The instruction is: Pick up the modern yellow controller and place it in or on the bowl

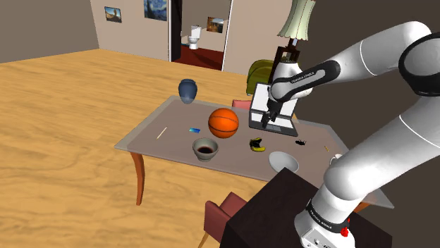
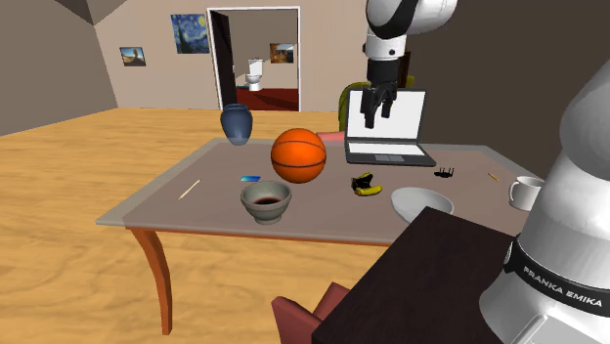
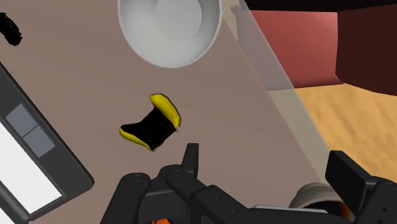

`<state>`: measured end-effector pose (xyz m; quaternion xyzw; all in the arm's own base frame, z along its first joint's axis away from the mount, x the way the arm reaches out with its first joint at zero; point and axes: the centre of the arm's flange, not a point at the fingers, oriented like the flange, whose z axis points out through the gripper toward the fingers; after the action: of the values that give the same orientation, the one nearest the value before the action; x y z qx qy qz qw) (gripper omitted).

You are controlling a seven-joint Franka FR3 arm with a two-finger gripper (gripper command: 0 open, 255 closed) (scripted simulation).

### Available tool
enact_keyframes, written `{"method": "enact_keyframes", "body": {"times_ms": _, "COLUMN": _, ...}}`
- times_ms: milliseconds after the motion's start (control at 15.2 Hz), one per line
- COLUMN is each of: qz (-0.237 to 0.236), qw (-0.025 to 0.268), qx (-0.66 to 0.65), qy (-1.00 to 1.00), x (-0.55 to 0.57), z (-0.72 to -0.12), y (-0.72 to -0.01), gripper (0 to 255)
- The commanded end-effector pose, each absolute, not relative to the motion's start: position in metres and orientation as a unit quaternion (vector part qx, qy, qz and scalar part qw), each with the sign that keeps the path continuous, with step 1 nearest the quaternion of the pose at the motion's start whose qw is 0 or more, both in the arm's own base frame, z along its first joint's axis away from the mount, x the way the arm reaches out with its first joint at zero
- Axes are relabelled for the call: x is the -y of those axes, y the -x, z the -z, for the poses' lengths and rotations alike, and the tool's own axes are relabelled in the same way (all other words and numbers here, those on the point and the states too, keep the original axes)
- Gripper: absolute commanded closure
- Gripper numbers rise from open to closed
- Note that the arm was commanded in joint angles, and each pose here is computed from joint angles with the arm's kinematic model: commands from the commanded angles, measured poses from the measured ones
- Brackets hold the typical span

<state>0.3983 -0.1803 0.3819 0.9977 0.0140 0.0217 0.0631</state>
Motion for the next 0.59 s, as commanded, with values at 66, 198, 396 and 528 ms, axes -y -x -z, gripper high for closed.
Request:
{"method": "enact_keyframes", "body": {"times_ms": 66, "qz": -0.023, "qw": 0.062, "qx": -0.003, "qy": -0.998, "x": 0.204, "z": -0.356, "y": -0.405, "gripper": 0}}
{"method": "enact_keyframes", "body": {"times_ms": 198, "qz": -0.024, "qw": 0.062, "qx": 0.005, "qy": -0.998, "x": 0.222, "z": -0.337, "y": -0.410, "gripper": 0}}
{"method": "enact_keyframes", "body": {"times_ms": 396, "qz": -0.025, "qw": 0.060, "qx": 0.016, "qy": -0.998, "x": 0.249, "z": -0.309, "y": -0.418, "gripper": 0}}
{"method": "enact_keyframes", "body": {"times_ms": 528, "qz": -0.026, "qw": 0.060, "qx": 0.023, "qy": -0.998, "x": 0.267, "z": -0.290, "y": -0.422, "gripper": 0}}
